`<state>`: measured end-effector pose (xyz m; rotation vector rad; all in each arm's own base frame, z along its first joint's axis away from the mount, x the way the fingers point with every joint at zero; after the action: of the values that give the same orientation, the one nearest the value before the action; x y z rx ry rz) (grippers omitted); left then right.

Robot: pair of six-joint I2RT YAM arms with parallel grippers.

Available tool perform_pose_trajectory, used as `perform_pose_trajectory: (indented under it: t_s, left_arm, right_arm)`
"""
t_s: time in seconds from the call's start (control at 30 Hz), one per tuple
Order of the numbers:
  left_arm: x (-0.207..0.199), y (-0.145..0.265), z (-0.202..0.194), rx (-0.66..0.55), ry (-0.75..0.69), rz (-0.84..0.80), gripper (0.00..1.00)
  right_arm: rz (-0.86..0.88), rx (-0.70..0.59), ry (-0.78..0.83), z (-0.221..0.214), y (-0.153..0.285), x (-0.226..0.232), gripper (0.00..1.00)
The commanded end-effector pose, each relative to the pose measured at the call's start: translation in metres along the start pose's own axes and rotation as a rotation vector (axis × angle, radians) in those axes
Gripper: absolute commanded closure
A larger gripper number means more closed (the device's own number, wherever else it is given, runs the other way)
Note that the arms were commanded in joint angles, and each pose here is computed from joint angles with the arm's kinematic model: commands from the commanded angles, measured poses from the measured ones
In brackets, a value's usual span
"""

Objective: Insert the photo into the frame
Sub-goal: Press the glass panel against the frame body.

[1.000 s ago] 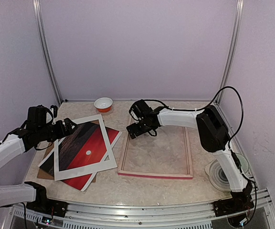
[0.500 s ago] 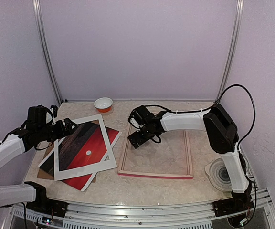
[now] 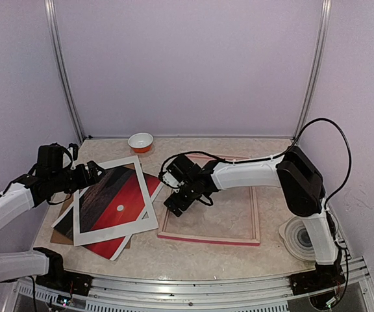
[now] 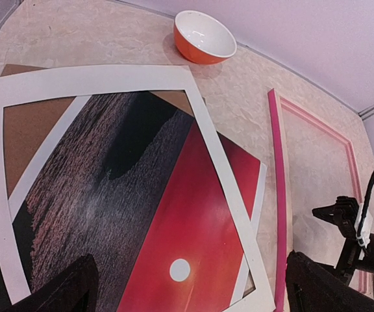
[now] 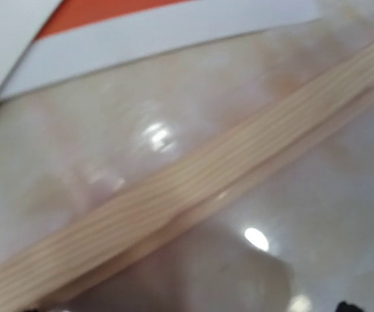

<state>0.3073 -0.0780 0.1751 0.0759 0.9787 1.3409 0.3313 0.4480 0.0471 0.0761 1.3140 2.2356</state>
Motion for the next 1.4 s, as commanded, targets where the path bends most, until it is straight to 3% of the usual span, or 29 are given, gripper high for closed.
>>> perform_pose_trajectory:
  t_s: [0.0, 0.33, 0.6, 1.0, 1.37]
  left_arm:
    - [0.0, 0.002, -0.004, 0.003, -0.016, 0.001, 0.01]
    - [0.0, 0.001, -0.004, 0.006, -0.017, -0.003, 0.01]
    - [0.0, 0.001, -0.004, 0.009, -0.017, -0.004, 0.01]
    - [-0.001, 0.0, -0.005, 0.014, -0.016, -0.014, 0.01]
    - [-0.003, 0.0, -0.006, 0.021, -0.016, -0.022, 0.01]
  right_arm:
    - [0.042, 0.052, 0.073, -0.019, 0.015, 0.021, 0.01]
    - [0.157, 0.082, 0.133, -0.046, 0.04, 0.049, 0.01]
    - [0.175, 0.176, 0.151, -0.082, 0.057, 0.051, 0.01]
    - [0.117, 0.346, 0.087, -0.154, 0.087, 0.045, 0.01]
    - [-0.065, 0.503, -0.01, -0.205, 0.113, 0.011, 0.01]
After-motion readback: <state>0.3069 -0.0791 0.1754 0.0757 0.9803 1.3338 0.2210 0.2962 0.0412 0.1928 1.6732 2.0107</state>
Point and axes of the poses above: each gripper's point midway between its finger pads, its own y axis back along the fingers, its own x axis along the line the jaws close on, z = x × y, the point moved 1 cm from there along y, back along the fingers, and after that the axes turned 10 degrees about y, right-handed, at the moved point
